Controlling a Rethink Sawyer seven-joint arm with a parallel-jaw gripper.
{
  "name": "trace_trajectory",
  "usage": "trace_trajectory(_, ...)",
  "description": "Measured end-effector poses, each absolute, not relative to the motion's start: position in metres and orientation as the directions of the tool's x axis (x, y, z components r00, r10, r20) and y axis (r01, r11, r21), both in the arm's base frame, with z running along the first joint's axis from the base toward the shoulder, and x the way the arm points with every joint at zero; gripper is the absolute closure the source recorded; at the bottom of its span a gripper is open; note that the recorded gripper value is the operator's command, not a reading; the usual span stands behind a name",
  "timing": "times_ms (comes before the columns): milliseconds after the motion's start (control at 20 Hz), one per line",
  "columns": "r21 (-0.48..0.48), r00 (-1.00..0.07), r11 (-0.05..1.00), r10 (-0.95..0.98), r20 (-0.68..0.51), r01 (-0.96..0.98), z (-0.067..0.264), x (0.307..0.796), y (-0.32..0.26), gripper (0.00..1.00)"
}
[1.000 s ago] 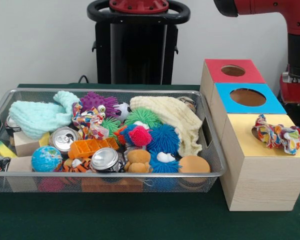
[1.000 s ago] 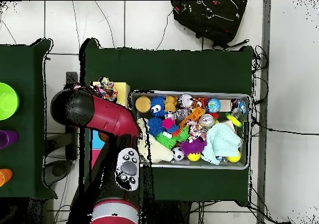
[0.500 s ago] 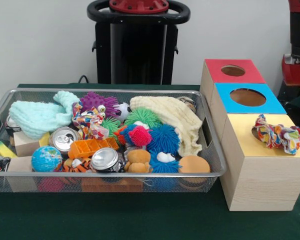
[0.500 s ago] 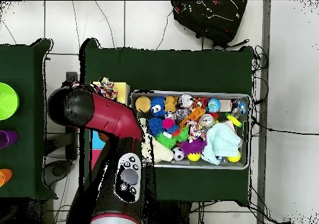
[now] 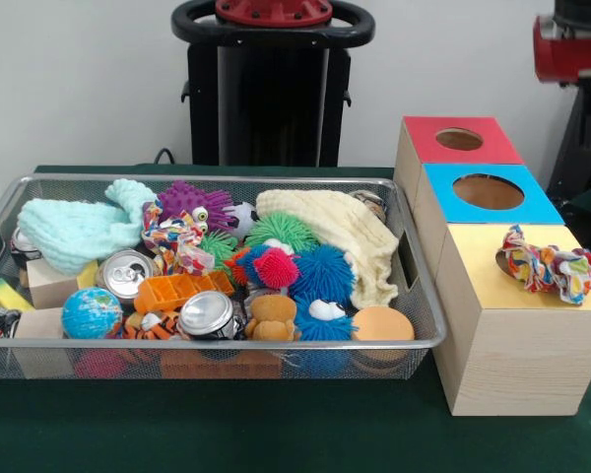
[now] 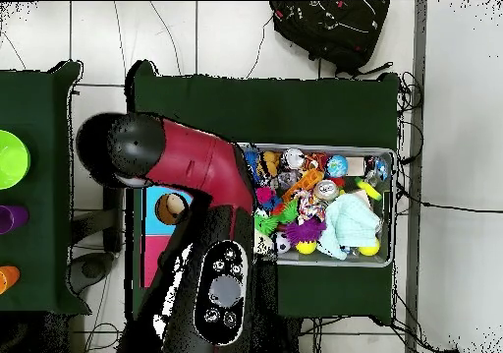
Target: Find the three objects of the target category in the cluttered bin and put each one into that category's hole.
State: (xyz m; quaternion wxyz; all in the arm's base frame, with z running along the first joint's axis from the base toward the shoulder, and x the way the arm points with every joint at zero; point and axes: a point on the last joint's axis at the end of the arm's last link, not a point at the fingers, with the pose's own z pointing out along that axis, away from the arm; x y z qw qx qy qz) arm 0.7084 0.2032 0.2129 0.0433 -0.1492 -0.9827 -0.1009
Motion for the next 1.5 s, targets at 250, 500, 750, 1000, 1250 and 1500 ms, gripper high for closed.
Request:
trace_trajectory(250, 0.172, -0.951, 0.945, 0.244, 0.192, 0.277, 0.262, 0.734, 0.166, 1.0)
trace_trajectory(500, 0.161, -0.958, 0.948, 0.259, 0.12, 0.276, 0.292, 0.773, 0.123, 1.0)
trace_trajectory(750, 0.16, -0.957, 0.945, 0.29, 0.006, 0.287, 0.294, 0.808, 0.092, 1.0)
trace_trajectory(1000, 0.162, -0.947, 0.944, 0.306, -0.102, 0.287, 0.272, 0.835, 0.081, 1.0)
trace_trajectory(1250, 0.175, -0.941, 0.944, 0.306, -0.146, 0.28, 0.242, 0.847, 0.089, 1.0)
trace_trajectory(1500, 0.195, -0.941, 0.942, 0.304, -0.15, 0.274, 0.214, 0.851, 0.099, 1.0)
